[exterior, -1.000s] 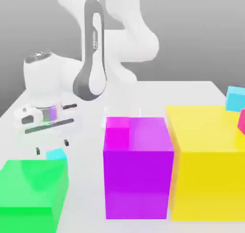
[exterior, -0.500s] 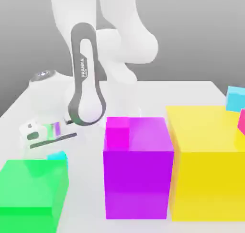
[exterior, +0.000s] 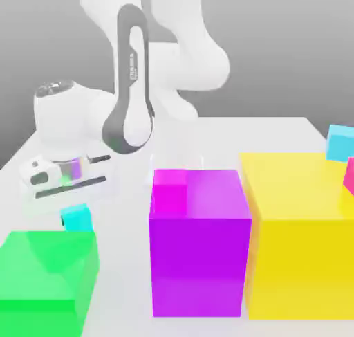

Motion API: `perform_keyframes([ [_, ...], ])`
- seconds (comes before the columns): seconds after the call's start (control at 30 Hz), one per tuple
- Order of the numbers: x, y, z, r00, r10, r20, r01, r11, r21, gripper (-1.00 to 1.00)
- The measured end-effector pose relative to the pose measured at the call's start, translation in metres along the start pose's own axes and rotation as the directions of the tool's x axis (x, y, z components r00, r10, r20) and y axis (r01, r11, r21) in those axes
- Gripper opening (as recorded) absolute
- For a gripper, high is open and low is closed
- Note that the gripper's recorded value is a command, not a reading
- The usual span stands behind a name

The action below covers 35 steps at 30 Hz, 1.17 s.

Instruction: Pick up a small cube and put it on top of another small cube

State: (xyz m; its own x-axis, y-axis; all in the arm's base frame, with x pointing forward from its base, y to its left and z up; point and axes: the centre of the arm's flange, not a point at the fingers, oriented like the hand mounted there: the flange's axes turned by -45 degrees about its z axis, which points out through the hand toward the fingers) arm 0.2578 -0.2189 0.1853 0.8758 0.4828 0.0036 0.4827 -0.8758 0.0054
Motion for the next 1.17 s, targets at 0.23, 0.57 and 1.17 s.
perform_keyframes([
  [0.23, 0.012, 0.01, -0.023, 0.994, -0.097, 0.047, 0.097, 0.995, -0.007, -1.0],
  [0.57, 0.144, 0.014, -0.139, 0.997, 0.018, 0.069, -0.015, 0.999, -0.045, -1.0],
  [1.17, 0.242, -0.104, -0.223, 0.969, 0.247, 0.004, -0.247, 0.969, 0.01, 1.0],
])
